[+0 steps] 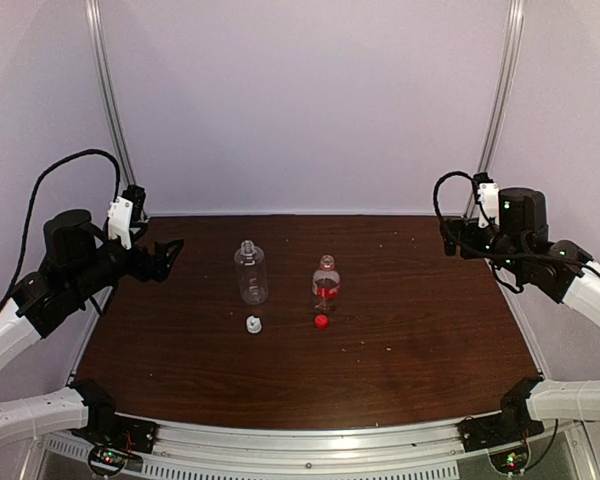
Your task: Unscrew the bottle caps
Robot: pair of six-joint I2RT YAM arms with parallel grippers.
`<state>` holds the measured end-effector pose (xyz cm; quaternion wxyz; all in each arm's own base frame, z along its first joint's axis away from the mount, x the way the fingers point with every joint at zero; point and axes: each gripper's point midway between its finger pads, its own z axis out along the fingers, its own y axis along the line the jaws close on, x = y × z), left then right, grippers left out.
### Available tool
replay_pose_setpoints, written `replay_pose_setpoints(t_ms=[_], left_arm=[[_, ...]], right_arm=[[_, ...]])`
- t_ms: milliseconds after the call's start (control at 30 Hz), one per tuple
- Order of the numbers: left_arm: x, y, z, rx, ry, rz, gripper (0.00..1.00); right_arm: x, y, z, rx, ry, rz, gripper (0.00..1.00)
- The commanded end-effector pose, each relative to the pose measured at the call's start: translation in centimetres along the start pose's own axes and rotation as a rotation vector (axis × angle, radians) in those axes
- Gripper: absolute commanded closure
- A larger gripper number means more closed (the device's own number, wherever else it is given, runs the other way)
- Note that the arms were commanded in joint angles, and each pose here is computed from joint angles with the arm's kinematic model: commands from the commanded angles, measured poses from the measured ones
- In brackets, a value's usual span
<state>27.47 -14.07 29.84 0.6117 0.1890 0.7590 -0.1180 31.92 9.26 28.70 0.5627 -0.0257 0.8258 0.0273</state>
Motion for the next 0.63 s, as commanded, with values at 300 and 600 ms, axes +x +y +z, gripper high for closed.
replay_pose_setpoints(t_ms=[300,600], left_arm=[[-1.10,0.02,-0.19,0.005,-0.037,0.015,0.02],[-1.00,0.13,-0.15,-0.003,-0.035,0.015,0.02]], right_arm=[[-0.14,0.04,-0.02,-0.013,-0.016,0.016,0.00],[0.02,0.15,0.17,-0.015,-0.007,0.013,0.00]])
